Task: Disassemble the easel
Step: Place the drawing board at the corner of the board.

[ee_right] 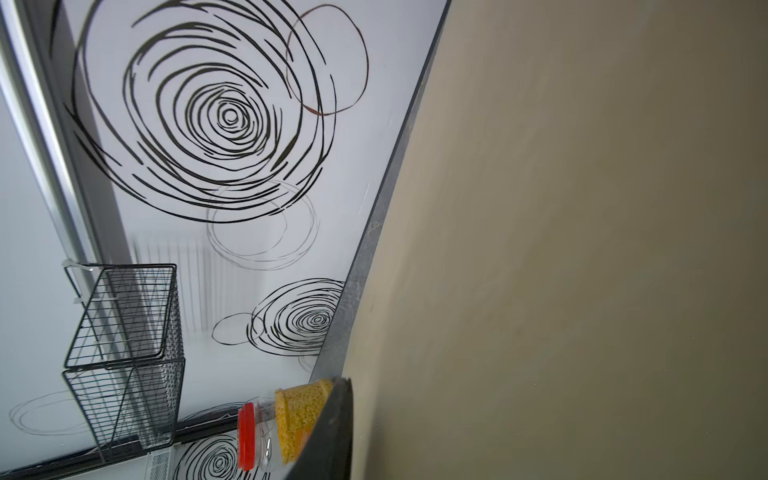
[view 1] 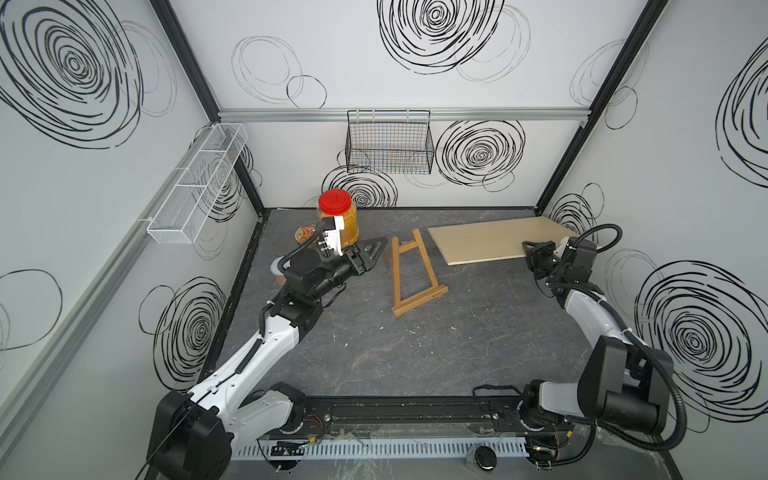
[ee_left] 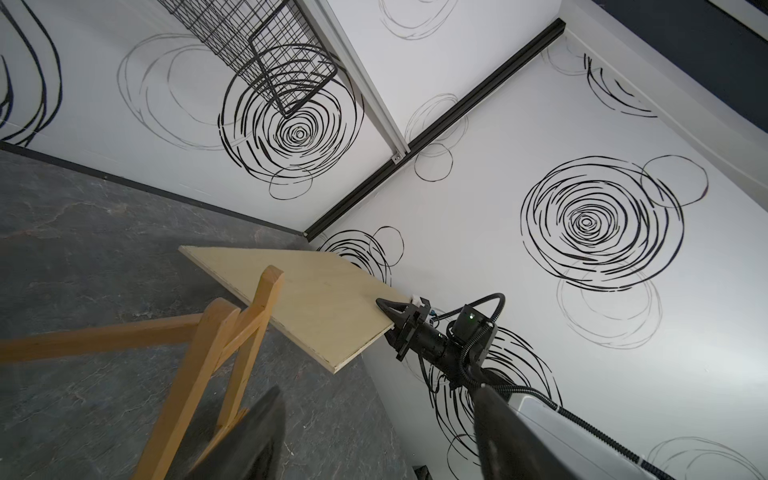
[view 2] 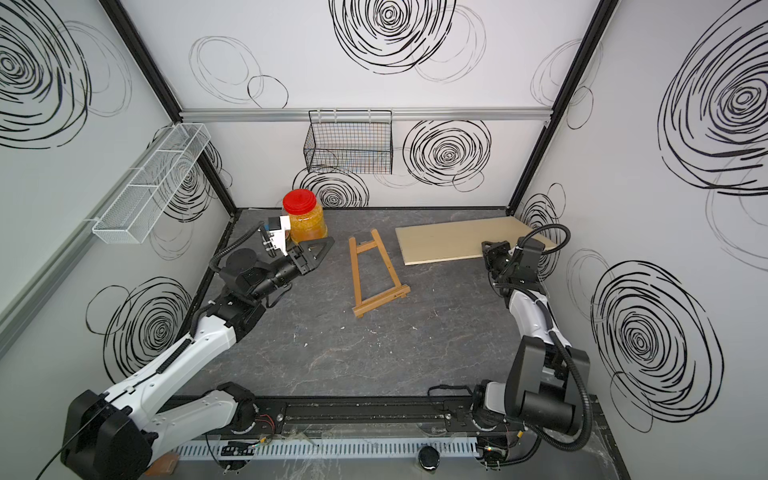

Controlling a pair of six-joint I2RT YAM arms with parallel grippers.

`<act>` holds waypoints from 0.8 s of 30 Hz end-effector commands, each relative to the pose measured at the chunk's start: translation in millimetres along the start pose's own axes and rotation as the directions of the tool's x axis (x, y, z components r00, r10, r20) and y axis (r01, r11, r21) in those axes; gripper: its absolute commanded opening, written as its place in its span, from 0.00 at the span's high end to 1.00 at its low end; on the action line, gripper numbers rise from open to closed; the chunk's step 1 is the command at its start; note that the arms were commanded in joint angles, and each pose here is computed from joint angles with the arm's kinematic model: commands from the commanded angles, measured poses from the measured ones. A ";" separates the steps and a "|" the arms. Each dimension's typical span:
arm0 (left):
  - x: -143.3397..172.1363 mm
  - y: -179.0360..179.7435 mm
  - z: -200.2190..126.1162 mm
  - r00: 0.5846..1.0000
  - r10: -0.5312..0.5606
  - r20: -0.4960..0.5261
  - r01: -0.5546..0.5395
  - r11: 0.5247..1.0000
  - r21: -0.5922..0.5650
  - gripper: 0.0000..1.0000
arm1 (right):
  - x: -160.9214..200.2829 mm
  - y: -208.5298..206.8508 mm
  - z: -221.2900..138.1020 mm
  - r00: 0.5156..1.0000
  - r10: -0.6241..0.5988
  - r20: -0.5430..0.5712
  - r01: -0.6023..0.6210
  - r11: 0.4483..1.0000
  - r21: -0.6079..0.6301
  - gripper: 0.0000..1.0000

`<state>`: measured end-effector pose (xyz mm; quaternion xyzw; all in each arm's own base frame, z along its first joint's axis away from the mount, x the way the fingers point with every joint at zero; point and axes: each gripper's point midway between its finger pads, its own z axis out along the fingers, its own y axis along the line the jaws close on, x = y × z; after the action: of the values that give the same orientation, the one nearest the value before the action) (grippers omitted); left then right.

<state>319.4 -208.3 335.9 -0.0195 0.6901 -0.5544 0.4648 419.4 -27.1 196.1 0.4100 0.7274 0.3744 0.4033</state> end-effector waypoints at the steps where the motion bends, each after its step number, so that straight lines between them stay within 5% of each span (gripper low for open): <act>1: -0.5 4.5 -5.3 1.000 0.030 0.005 -0.030 0.999 -0.014 0.26 | -26.7 96.5 -6.3 0.981 -0.156 0.118 0.184 0.940 -0.287 1.00; 24: 10.4 41.9 -24.0 1.000 0.023 -0.013 -0.025 0.988 -0.153 0.25 | -0.9 22.7 101.3 0.992 0.029 0.125 -0.009 0.987 -0.161 1.00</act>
<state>316.3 -184.8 288.0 -0.0470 0.7431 -0.4997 0.4426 488.2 2.0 124.0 0.4256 0.7178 0.3784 0.4005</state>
